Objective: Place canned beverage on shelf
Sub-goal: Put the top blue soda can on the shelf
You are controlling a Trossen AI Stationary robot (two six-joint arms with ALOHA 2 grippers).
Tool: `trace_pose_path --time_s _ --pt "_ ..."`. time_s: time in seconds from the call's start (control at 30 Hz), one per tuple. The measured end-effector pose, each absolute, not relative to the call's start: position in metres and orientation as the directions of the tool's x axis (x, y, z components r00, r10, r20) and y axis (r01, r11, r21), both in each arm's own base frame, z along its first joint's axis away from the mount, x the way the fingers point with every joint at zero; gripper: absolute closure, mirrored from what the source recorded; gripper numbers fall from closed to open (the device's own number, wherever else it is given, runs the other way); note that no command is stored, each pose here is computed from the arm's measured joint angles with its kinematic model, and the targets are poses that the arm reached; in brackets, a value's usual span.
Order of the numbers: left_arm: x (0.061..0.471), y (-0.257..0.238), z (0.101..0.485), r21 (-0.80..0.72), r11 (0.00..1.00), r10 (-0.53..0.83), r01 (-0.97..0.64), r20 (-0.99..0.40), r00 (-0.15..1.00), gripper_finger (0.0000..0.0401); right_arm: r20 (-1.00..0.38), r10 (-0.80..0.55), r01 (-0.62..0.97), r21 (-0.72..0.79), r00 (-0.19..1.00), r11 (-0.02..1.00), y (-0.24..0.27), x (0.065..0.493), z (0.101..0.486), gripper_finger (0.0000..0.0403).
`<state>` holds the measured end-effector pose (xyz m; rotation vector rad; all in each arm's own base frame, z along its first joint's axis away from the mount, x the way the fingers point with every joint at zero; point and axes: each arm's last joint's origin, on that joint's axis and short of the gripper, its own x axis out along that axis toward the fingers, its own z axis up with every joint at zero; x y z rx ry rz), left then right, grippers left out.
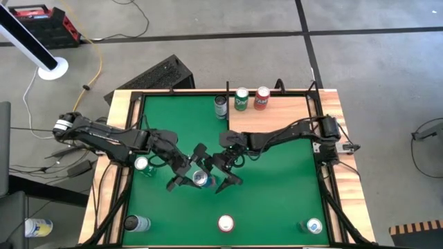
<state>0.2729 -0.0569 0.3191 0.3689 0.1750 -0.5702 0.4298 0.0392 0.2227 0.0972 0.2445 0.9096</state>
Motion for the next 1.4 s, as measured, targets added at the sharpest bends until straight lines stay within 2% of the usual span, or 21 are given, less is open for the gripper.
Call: trace_pose_path --time_s 0.17,0.43,0.53,0.67,0.83,0.97,1.13,1.4 --pt "0.273 -0.057 0.318 0.284 0.778 -0.493 0.561 -0.277 0.825 0.0185 -0.174 0.782 -0.764 0.169 0.599 0.622 0.040 0.431 0.222 0.0043" --pt "0.272 -0.056 0.318 0.285 0.779 -0.488 0.558 -0.281 0.826 0.0185 -0.184 0.766 -0.751 0.158 0.616 0.641 0.031 0.431 0.224 0.0152" --pt "0.273 -0.056 0.318 0.226 0.803 -0.489 0.551 -0.279 0.827 0.0170 -0.202 0.767 -0.752 0.160 0.609 0.639 0.031 0.430 0.222 0.0154" --pt "0.272 -0.056 0.316 0.074 0.860 -0.464 0.504 -0.297 0.835 0.0122 -0.229 0.767 -0.744 0.193 0.600 0.640 0.025 0.428 0.218 0.0154" --pt "0.273 -0.055 0.317 -0.003 0.887 -0.443 0.463 -0.294 0.847 0.0085 -0.295 0.752 -0.725 0.219 0.589 0.653 0.013 0.420 0.217 0.0154" --pt "0.270 -0.050 0.321 0.023 0.915 -0.381 0.403 -0.286 0.879 0.0080 -0.366 0.737 -0.700 0.256 0.568 0.667 0.007 0.409 0.220 0.0154" --pt "0.254 -0.038 0.335 0.137 0.949 -0.241 0.285 -0.268 0.933 0.0078 -0.473 0.688 -0.673 0.236 0.551 0.701 0.010 0.387 0.237 0.0154" --pt "0.233 -0.019 0.352 0.152 0.974 -0.134 0.169 -0.215 0.967 0.0078 -0.653 0.488 -0.570 0.105 0.579 0.815 0.010 0.333 0.287 0.0154"
